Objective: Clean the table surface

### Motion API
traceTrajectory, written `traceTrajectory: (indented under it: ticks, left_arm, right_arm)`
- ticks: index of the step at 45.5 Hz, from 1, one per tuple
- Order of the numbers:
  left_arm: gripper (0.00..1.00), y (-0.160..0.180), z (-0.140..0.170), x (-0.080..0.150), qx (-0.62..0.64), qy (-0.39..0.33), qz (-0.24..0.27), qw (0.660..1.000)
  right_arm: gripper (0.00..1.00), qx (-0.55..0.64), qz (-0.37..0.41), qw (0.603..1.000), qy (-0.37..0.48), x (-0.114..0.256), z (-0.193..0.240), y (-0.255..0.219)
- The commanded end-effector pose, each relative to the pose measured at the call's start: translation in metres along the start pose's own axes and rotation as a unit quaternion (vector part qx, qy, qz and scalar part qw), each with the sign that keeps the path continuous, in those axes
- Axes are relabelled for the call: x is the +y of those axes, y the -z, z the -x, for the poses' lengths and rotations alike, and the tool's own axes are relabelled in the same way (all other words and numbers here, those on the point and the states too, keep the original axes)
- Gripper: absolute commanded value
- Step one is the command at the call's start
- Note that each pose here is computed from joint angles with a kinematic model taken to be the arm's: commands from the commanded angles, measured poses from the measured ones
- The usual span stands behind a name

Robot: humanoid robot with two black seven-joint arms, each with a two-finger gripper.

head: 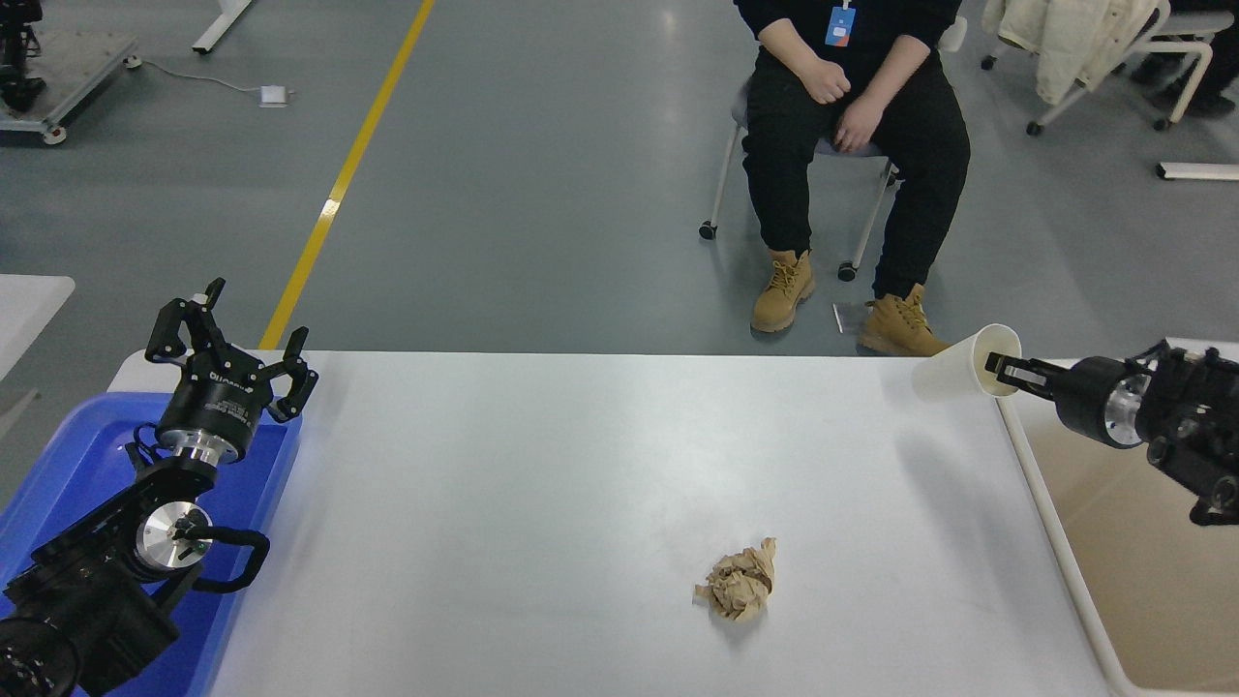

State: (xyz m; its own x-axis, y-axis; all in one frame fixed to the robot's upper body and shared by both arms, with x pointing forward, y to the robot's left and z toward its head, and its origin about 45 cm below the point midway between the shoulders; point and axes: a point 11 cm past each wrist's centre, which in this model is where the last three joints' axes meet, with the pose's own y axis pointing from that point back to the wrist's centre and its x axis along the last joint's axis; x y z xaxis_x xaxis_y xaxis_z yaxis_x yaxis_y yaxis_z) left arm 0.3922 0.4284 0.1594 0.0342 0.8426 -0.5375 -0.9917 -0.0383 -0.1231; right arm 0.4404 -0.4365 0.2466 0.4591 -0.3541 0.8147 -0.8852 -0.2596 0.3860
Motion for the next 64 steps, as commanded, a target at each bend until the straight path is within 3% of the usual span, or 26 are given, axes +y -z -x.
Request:
traceTrajectory:
  ticks: [1, 15, 20, 24, 33, 45, 55, 64]
  left_arm:
    - [1.0, 0.0, 0.0, 0.0, 0.0, 0.0, 0.0, 1.0]
    - [1.0, 0.0, 0.0, 0.0, 0.0, 0.0, 0.0, 1.0]
    - [1.0, 0.0, 0.0, 0.0, 0.0, 0.0, 0.0, 1.0]
    - [1.0, 0.0, 0.0, 0.0, 0.0, 0.0, 0.0, 1.0]
    - [1.0, 0.0, 0.0, 0.0, 0.0, 0.0, 0.0, 1.0]
    - [1.0, 0.0, 0.0, 0.0, 0.0, 0.0, 0.0, 1.0]
    - [1.0, 0.0, 0.0, 0.0, 0.0, 0.0, 0.0, 1.0]
    - [1.0, 0.0, 0.0, 0.0, 0.0, 0.0, 0.0, 1.0]
  right_arm:
    - [0.0, -0.093, -0.076, 0.991, -0.056, 0.03, -0.071, 0.038]
    - [0.0, -0.148, -0.082, 0.979, -0.115, 0.052, -0.117, 0.027]
    - [0.0, -0.153, -0.043, 0.975, -0.156, 0.065, -0.134, -0.001]
    - [0.0, -0.163, 0.027, 0.965, -0.205, 0.086, -0.142, -0.05]
    - [0.0, -0.156, 0.158, 0.947, -0.234, 0.093, -0.125, -0.104]
    - [0.0, -0.179, 0.319, 0.907, -0.209, 0.109, -0.079, -0.151]
    - [0.0, -0.209, 0.41, 0.866, -0.197, 0.128, -0.047, -0.179]
    - [0.0, -0.201, 0.45, 0.854, -0.166, 0.132, 0.0, -0.195]
